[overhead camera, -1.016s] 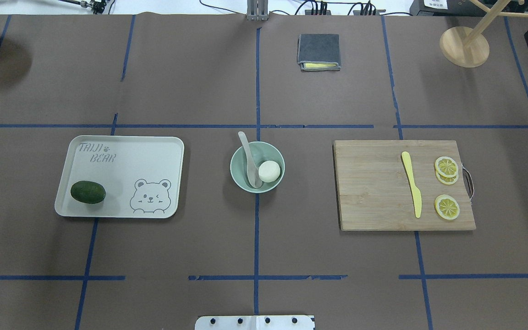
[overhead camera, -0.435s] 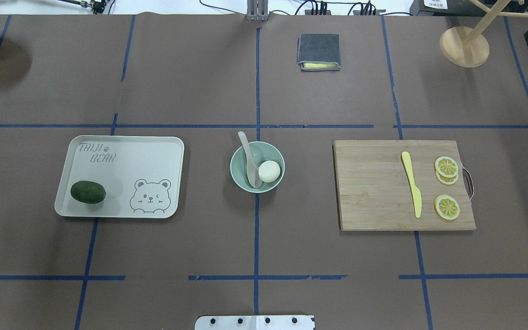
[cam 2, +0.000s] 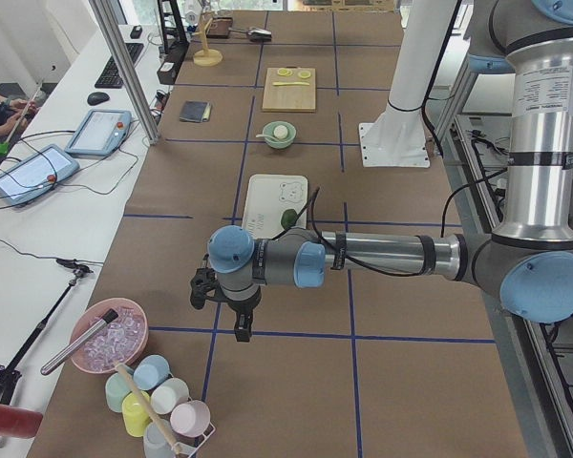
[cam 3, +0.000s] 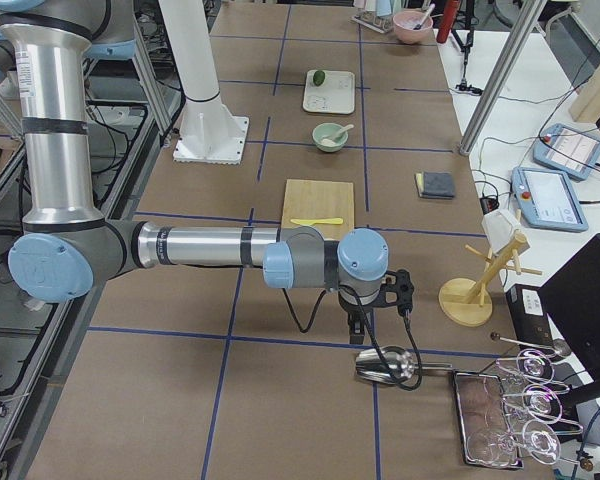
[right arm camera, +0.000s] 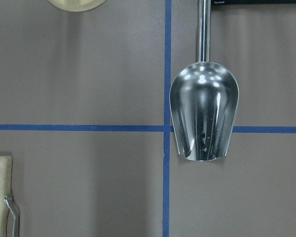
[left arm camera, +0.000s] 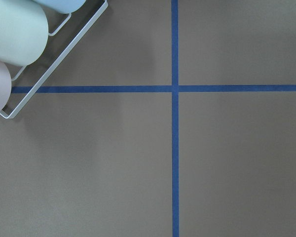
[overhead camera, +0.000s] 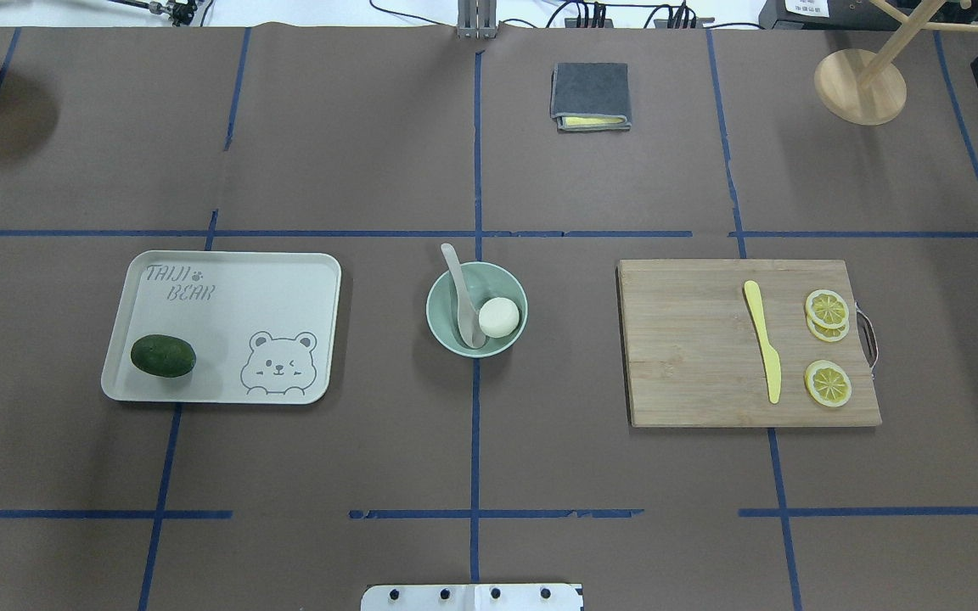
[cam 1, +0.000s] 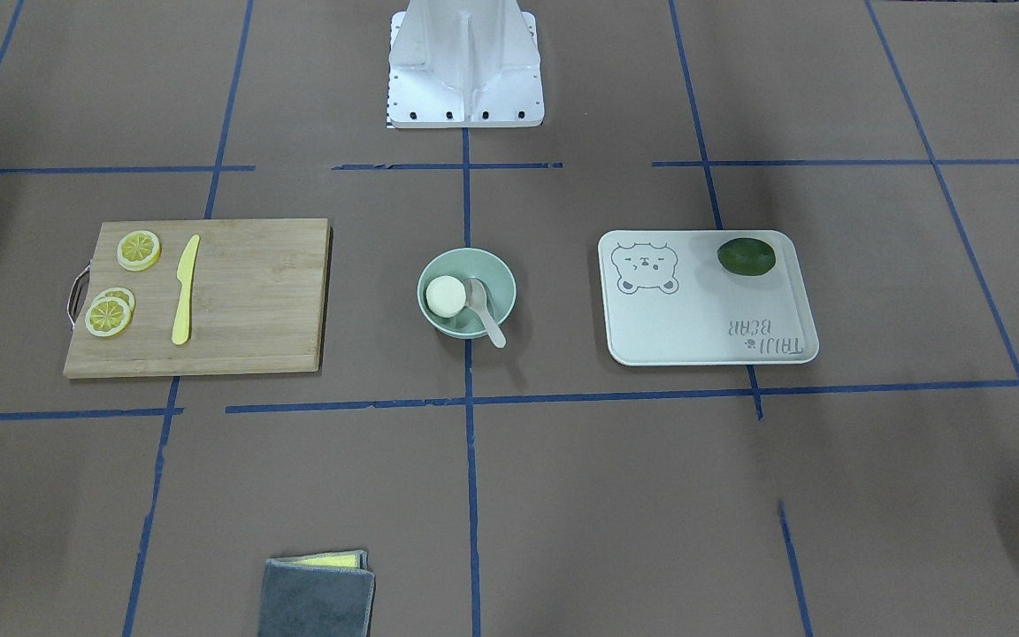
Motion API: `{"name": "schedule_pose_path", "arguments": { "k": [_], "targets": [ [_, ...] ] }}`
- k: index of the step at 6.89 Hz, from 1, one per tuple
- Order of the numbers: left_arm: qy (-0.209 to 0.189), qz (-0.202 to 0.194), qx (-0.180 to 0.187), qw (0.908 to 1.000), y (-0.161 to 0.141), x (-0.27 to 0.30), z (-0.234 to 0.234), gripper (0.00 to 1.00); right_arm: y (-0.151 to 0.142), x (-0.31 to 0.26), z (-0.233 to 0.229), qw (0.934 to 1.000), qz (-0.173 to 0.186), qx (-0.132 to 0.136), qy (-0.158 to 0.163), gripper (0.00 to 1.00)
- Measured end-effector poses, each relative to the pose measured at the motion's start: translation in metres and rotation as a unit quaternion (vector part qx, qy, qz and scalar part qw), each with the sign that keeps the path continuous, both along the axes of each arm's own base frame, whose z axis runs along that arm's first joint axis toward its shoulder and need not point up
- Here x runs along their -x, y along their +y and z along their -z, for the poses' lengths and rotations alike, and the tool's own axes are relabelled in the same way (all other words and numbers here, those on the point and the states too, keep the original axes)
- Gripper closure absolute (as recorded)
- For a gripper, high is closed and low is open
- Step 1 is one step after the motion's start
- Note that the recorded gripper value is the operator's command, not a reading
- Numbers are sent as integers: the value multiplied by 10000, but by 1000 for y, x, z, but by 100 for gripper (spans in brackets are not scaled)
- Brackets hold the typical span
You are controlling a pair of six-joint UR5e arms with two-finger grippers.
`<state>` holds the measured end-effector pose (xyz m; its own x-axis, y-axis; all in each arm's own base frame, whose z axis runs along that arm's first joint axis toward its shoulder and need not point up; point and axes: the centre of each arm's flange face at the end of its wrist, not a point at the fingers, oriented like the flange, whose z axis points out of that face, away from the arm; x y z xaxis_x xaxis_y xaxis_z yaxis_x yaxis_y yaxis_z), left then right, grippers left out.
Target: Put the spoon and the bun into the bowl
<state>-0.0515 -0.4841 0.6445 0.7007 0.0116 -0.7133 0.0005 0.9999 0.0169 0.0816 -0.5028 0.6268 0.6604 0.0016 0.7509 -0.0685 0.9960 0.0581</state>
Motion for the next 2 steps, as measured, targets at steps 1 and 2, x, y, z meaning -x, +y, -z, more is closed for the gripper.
{"name": "schedule_pose_path", "arguments": {
  "k": [1, 2],
  "targets": [
    [2, -3, -2, 10000, 0, 0, 0, 0, 0, 0, 1, 10000, 0, -8, 0, 0],
    [2, -2, -3, 10000, -1, -1, 1, 0, 0, 0, 3, 10000, 0, -27, 1, 0]
  ]
}}
